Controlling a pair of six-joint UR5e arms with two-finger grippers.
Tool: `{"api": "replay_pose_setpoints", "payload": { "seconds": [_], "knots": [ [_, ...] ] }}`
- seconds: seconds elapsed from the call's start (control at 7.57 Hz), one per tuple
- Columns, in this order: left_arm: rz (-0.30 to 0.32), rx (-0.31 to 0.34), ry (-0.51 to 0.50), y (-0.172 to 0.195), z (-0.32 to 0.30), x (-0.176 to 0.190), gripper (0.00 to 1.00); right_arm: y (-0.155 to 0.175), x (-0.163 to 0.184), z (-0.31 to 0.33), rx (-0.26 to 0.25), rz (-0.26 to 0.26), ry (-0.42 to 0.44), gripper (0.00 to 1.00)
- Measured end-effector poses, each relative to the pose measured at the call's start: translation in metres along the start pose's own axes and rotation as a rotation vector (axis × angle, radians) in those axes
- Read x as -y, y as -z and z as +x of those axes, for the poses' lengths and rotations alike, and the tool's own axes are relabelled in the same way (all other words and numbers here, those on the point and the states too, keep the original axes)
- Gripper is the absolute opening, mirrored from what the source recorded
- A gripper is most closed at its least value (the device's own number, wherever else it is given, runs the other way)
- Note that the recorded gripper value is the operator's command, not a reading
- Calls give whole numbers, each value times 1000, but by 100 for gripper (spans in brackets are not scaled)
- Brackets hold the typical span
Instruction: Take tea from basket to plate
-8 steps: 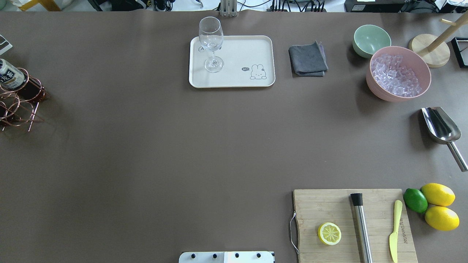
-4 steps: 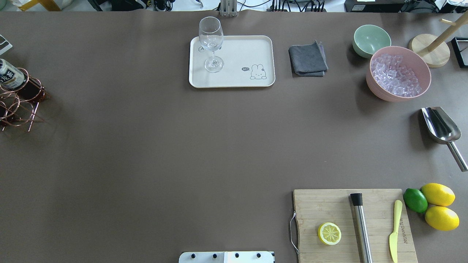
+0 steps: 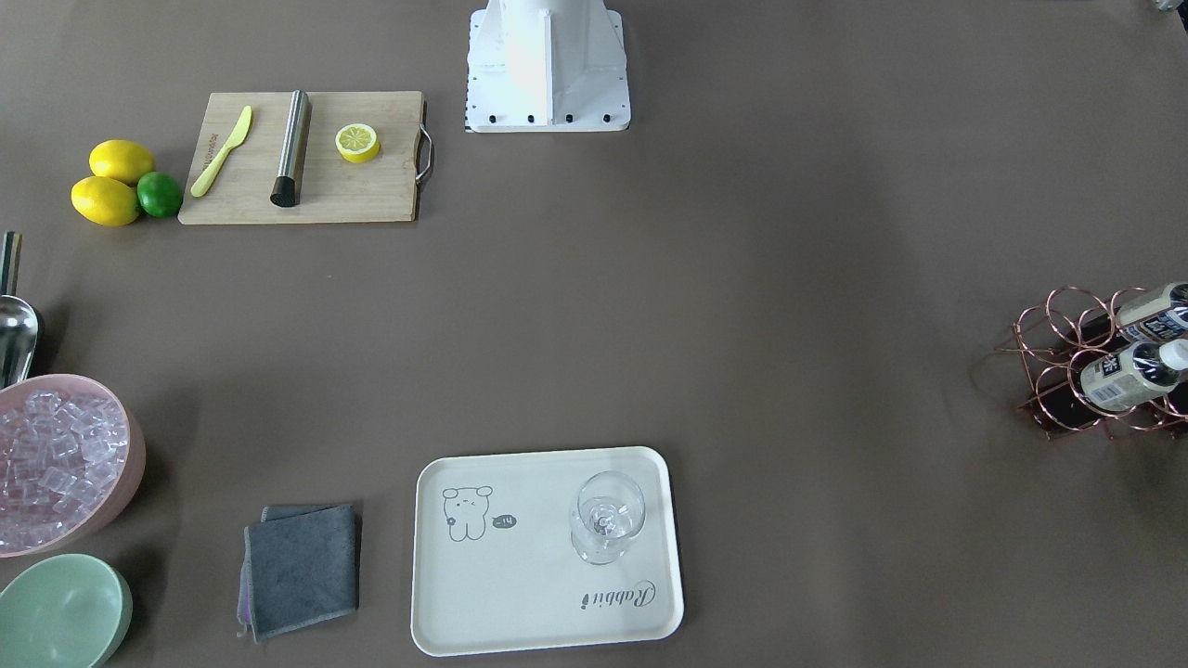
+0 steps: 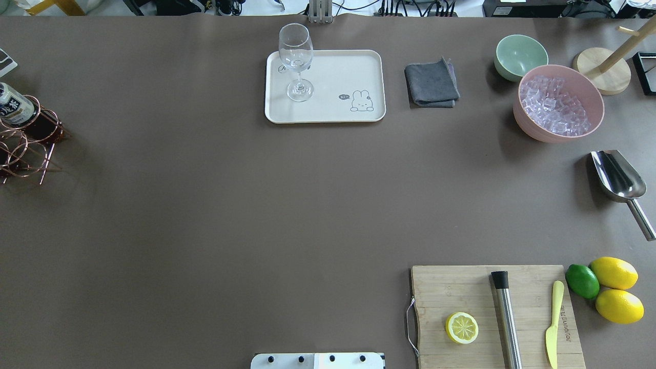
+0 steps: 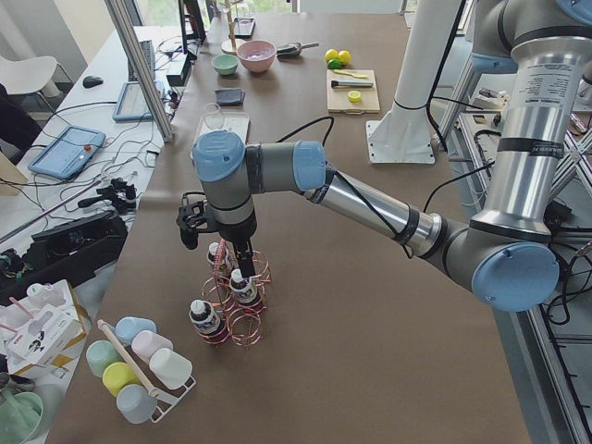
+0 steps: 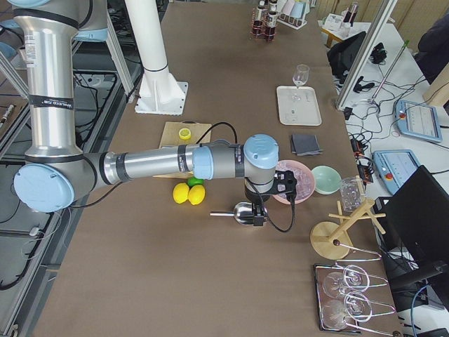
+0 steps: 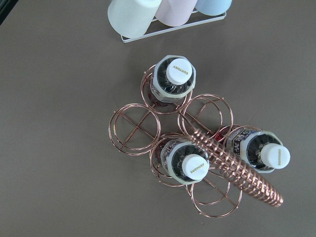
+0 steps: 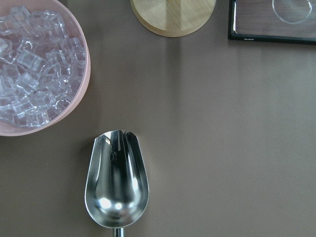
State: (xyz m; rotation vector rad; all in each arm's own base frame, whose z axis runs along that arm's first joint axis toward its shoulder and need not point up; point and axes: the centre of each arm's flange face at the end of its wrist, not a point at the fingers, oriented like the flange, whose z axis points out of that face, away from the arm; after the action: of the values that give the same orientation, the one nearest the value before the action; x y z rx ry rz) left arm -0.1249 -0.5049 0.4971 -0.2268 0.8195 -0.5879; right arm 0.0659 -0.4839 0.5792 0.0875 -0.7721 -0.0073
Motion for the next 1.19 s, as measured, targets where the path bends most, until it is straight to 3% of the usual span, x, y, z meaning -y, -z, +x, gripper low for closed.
{"api": "replay_pose_setpoints", "payload": {
  "seconds": [0.26, 0.79, 1.19],
  "knots": [
    [12, -15, 205, 9, 9, 6, 98, -1, 0, 0, 1, -1, -1, 100],
    [33, -46, 713, 0, 15, 42, 98, 1, -1, -2, 7, 2, 2, 100],
    [43, -63, 920, -6, 18, 56, 98, 1, -1, -3, 9, 2, 3, 100]
  ]
}}
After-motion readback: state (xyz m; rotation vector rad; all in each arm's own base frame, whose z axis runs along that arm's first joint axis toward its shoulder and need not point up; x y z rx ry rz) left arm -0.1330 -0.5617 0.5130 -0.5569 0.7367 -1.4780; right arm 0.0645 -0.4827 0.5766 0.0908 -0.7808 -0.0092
